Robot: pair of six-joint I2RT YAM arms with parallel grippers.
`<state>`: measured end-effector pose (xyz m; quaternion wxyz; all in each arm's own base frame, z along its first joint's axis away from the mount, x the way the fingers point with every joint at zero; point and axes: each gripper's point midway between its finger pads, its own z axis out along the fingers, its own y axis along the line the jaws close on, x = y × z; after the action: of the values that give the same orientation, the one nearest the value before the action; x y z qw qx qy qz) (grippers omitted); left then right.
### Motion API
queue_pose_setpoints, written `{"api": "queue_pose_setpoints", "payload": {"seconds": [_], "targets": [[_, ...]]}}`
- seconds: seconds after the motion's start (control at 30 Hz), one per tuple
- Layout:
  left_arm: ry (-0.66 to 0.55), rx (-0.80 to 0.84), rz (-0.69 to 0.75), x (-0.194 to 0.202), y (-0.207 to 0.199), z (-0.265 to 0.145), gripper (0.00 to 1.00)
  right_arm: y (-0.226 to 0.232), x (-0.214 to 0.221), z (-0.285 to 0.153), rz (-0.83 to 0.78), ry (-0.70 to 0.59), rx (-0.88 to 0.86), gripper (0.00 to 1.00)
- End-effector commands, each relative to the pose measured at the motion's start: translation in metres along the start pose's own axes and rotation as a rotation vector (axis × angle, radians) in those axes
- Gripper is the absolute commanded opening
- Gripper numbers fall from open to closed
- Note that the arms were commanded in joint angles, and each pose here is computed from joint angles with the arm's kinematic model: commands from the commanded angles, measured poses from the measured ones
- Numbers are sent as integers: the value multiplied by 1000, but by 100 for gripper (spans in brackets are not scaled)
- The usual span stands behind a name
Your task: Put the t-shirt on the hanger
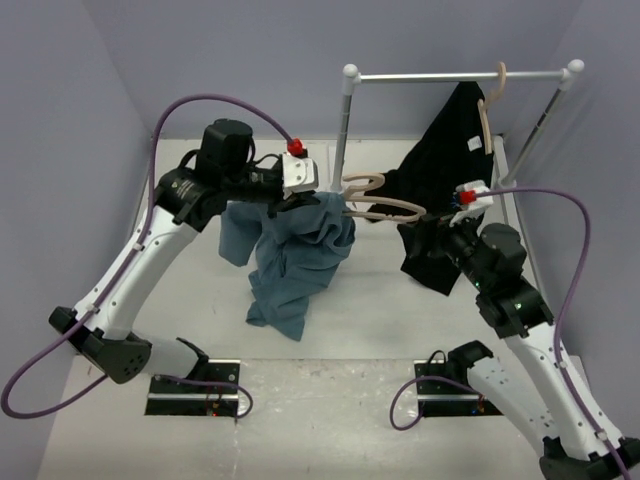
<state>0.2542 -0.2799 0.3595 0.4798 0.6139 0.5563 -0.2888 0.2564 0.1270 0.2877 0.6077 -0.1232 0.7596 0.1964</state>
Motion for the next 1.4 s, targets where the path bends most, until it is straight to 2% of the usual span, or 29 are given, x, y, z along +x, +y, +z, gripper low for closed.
{"api": "queue_pose_setpoints", "payload": {"seconds": [0.0, 0.13, 0.23, 0.33, 0.4, 0.57, 0.67, 0.73, 0.77, 0.8, 0.87, 1.03, 1.17, 1.2, 1.27, 1.37], "targets": [[-59, -157, -58, -20, 4, -27, 0, -10, 6, -19, 510, -146, 125, 99], [-88, -188, -85, -21, -5, -36, 0, 34, 13, -12, 765, -216, -177, 92], [-92, -236, -120, -19, -1, -39, 0, 54, 41, 6, 900, -133, -289, 85], [-88, -245, -162, -16, 0, -37, 0, 71, 54, 32, 916, -28, -294, 83], [-92, -233, -172, -15, -1, -35, 0, 87, 41, 43, 901, -23, -313, 82], [-94, -233, -187, -12, -1, -32, 0, 110, 38, 74, 891, 18, -296, 79], [-91, -239, -192, -9, 0, -30, 0, 120, 53, 88, 893, 59, -279, 75], [-87, -247, -195, -8, 2, -30, 0, 126, 71, 97, 887, 104, -259, 68], [-86, -252, -196, -8, 3, -30, 0, 127, 77, 101, 891, 116, -250, 62], [-84, -267, -195, -7, 5, -31, 0, 128, 86, 104, 892, 134, -241, 50], [-87, -285, -197, -8, 8, -33, 0, 127, 100, 108, 892, 159, -225, 40], [-103, -322, -193, -12, 12, -37, 0, 123, 119, 106, 887, 195, -179, 39], [-92, -362, -195, -10, 17, -41, 0, 98, 133, 104, 860, 188, -34, 3], [-85, -373, -189, -8, 19, -42, 0, 89, 138, 101, 850, 189, 2, 0], [-80, -383, -183, -8, 18, -45, 0, 69, 138, 91, 828, 172, 66, 0], [-101, -378, -167, -12, 12, -50, 0, 30, 112, 77, 811, 95, 141, 0]]}}
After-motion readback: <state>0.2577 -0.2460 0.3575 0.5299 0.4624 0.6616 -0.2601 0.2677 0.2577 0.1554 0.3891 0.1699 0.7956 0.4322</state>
